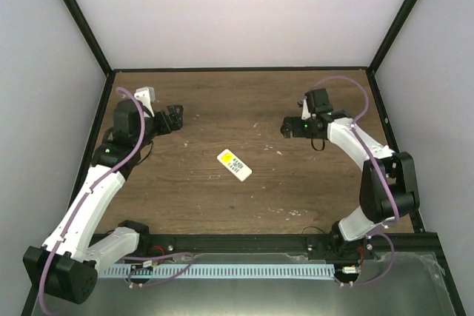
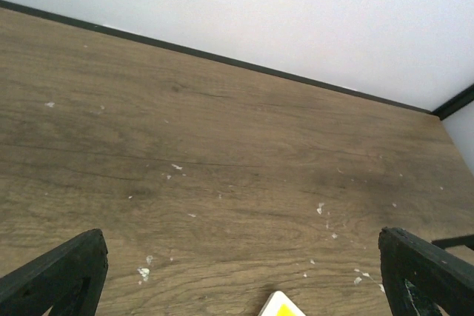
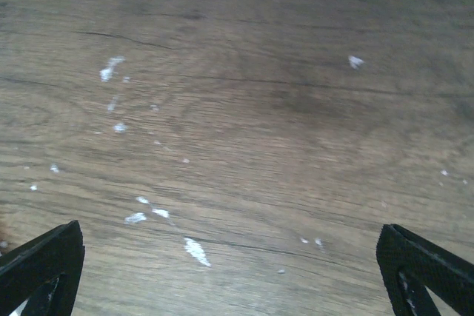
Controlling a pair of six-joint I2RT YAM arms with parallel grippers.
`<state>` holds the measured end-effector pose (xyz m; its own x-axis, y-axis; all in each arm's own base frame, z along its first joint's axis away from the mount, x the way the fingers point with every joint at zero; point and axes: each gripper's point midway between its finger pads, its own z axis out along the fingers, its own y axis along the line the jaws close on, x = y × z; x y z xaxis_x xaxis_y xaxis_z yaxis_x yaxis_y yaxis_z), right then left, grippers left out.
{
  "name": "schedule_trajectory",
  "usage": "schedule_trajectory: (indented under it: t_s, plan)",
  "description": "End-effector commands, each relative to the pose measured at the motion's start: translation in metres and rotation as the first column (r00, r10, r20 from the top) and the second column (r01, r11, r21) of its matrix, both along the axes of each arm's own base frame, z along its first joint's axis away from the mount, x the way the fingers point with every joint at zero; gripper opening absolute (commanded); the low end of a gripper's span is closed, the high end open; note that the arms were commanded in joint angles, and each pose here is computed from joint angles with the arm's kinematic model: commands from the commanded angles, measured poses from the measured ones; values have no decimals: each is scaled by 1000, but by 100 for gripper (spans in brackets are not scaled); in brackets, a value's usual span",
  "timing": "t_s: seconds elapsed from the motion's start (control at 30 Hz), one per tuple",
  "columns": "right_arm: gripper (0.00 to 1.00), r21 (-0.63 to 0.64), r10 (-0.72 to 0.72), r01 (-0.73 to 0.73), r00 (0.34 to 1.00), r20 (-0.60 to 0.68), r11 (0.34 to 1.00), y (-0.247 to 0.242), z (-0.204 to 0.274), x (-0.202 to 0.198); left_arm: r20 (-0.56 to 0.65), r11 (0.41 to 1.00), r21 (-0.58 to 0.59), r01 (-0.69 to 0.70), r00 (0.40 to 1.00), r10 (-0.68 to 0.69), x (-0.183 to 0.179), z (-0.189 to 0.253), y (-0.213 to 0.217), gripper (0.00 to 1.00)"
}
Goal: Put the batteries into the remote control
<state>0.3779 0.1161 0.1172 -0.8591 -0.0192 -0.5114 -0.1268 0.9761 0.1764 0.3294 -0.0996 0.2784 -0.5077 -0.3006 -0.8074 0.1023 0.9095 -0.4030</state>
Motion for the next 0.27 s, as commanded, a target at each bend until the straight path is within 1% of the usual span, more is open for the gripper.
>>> schedule_trajectory:
  t_s: [0.0,0.23]
  plan:
    - [100,79,-14,13,1000,17,997,-9,2,0,-17,998,1,-60,998,60,3,-1,10,100]
    - [100,75,-3,2,1000,12,997,-10,-4,2,-5,1000,9,-13,1000,13,5,-3,2,100]
